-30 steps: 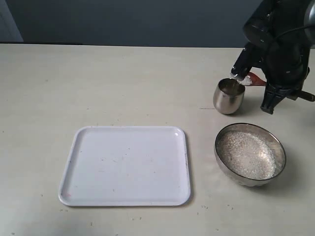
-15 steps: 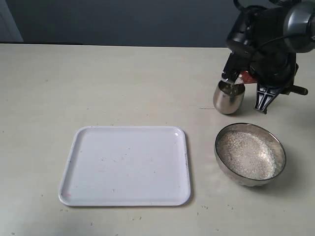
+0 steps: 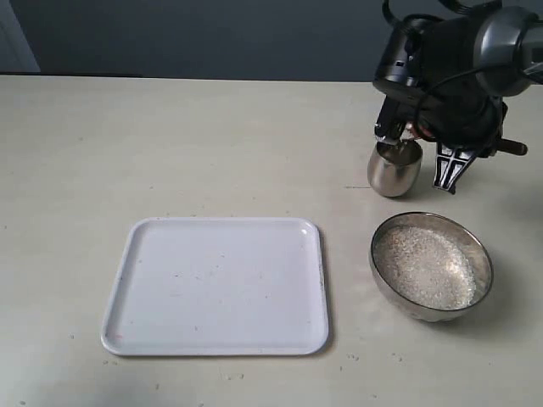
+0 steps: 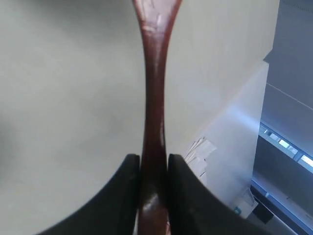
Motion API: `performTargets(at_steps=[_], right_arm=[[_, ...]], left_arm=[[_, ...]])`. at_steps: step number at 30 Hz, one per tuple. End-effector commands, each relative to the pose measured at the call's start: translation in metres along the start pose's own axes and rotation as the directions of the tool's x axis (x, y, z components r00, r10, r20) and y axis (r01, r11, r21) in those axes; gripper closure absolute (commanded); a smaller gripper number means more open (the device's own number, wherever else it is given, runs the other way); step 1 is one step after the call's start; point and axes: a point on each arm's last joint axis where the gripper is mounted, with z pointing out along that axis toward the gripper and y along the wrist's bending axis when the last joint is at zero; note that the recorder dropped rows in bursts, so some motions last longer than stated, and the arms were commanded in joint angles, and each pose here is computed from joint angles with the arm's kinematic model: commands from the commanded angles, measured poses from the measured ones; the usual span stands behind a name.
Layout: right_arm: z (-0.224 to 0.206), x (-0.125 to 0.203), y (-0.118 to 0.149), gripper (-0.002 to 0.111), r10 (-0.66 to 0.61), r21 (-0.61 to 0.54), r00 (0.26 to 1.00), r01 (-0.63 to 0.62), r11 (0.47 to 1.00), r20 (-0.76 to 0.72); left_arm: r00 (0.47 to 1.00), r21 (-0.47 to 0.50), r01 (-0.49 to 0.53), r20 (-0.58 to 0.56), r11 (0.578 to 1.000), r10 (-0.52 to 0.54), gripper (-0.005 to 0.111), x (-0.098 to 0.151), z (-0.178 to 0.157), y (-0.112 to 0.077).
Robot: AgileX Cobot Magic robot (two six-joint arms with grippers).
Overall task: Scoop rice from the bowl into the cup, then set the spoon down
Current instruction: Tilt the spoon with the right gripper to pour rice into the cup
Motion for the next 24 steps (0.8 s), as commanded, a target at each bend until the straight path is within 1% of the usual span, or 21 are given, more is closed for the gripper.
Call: performTargets(at_steps=[1, 12, 24], right_arm=[[-0.0030, -0.0004, 0.0010, 0.109, -0.003, 0.010, 1.000, 0.003, 1.000, -0.003], [-0.0056, -0.0018, -0.0010, 0.109, -0.007, 0.055, 1.000, 0.007, 0.998, 0.001], [-0.0055, -0.0019, 0.0005, 0.109, 0.003, 0.039, 1.000, -0.003, 0.999, 0.002]], left_arm=[[1.000, 0.011, 0.005, 0.017, 1.000, -0.005, 0.106, -0.0020, -0.0006, -0.0009], [1.000, 0.011, 0.005, 0.017, 1.000, -0.005, 0.106, -0.0020, -0.0006, -0.0009], [1.000, 0.011, 0.005, 0.017, 1.000, -0.005, 0.106, -0.0020, -0.0006, -0.0009]])
